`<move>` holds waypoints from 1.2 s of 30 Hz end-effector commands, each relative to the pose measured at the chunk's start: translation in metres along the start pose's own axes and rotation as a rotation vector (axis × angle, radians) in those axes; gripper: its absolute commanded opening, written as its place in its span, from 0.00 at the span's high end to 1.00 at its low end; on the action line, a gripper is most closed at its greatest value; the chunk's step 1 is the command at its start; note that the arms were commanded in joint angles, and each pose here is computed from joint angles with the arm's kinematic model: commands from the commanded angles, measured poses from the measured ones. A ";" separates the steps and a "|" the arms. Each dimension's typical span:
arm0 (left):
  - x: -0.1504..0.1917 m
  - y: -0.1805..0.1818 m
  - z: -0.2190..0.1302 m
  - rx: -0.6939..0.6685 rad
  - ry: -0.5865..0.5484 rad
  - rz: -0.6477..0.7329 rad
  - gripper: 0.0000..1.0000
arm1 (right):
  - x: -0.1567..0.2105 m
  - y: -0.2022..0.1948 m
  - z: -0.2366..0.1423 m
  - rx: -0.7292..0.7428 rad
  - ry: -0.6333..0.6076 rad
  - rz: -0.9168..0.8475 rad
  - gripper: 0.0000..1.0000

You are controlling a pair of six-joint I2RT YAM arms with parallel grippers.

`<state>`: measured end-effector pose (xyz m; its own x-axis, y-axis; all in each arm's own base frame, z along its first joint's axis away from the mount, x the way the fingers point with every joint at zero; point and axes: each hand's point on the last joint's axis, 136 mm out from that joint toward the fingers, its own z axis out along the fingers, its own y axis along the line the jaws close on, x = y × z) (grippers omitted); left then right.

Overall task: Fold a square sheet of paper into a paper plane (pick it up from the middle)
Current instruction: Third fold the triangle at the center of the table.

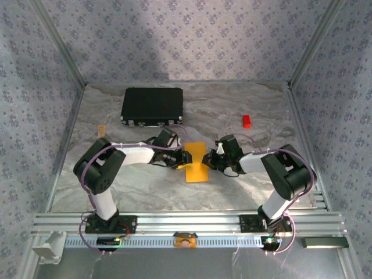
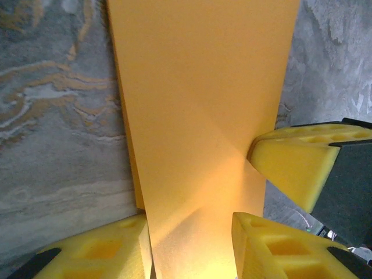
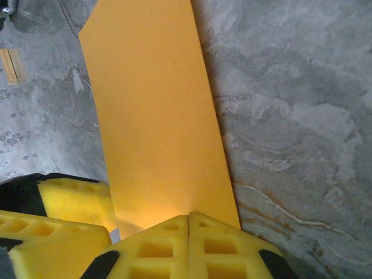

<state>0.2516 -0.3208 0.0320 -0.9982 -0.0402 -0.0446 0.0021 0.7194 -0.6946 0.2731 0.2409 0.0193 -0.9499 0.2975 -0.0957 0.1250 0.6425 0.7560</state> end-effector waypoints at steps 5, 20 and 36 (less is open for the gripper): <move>-0.002 -0.007 -0.003 0.001 -0.012 0.017 0.64 | 0.019 -0.043 -0.001 0.138 0.039 0.073 0.96; -0.006 -0.012 -0.041 0.000 -0.094 -0.004 0.83 | 0.007 0.024 -0.049 0.086 -0.139 -0.317 0.53; -0.012 -0.007 -0.031 0.013 -0.079 -0.035 0.74 | 0.006 0.032 -0.048 -0.030 -0.071 -0.238 0.90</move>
<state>0.2593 -0.2983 0.0576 -0.9877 -0.1331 -0.0825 -0.0392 0.7205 -0.6923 0.2519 0.2143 0.0643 -0.9149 0.1885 -0.3570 -0.1091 0.7361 0.6680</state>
